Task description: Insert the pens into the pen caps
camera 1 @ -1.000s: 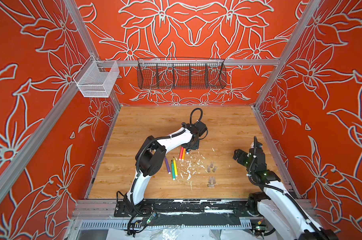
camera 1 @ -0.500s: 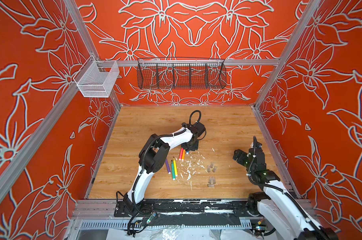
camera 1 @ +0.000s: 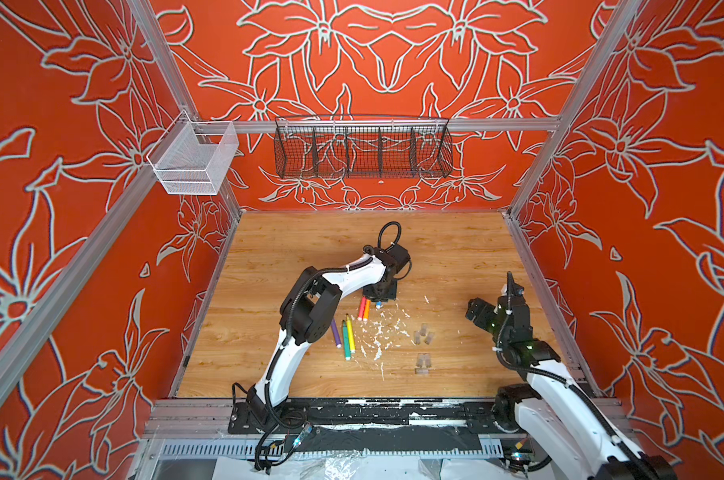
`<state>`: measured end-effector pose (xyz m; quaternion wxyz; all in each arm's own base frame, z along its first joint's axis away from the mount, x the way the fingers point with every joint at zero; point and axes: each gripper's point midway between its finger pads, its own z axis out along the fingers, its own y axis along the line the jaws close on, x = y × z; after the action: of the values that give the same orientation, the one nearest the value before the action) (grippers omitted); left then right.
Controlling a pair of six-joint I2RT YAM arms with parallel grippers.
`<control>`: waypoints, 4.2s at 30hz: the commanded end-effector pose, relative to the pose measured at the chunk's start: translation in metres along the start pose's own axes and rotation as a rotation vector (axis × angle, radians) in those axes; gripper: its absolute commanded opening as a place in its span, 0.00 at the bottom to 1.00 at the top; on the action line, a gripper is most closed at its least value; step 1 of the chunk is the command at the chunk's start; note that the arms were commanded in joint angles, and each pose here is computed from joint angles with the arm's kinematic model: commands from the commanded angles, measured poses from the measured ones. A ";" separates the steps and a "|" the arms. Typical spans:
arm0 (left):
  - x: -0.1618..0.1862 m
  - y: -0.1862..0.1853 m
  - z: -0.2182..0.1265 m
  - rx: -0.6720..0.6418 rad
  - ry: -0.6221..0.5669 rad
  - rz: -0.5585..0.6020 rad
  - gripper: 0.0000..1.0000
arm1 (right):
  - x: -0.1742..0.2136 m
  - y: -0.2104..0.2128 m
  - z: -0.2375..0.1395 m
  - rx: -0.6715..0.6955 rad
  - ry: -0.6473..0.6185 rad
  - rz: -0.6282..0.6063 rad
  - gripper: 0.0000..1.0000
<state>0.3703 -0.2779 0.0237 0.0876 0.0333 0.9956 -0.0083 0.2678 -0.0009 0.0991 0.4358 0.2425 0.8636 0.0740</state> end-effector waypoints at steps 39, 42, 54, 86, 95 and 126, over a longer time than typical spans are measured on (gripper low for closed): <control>0.082 -0.050 -0.202 0.398 -0.706 0.491 0.00 | 0.016 0.199 -0.125 -0.976 0.233 0.269 0.80; 0.089 -0.058 -0.204 0.416 -0.707 0.522 0.00 | 0.024 0.211 -0.122 -0.992 0.264 0.256 0.76; 0.093 -0.074 -0.191 0.377 -0.680 0.575 0.00 | 0.039 0.233 -0.125 -1.006 0.289 0.196 0.66; 0.106 -0.087 -0.185 0.397 -0.690 0.670 0.00 | 0.034 0.217 -0.119 -0.928 0.232 0.196 0.33; 0.108 -0.089 -0.184 0.404 -0.682 0.672 0.03 | 0.038 0.222 -0.119 -0.944 0.265 0.219 0.11; 0.105 -0.088 -0.185 0.414 -0.715 0.655 0.00 | 0.048 0.226 -0.153 -1.087 0.275 0.355 0.00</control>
<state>0.2248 -0.3563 0.1818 0.3946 0.3632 0.8236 -0.1846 0.2059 0.2303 0.2290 0.3651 0.1073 0.7105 0.5919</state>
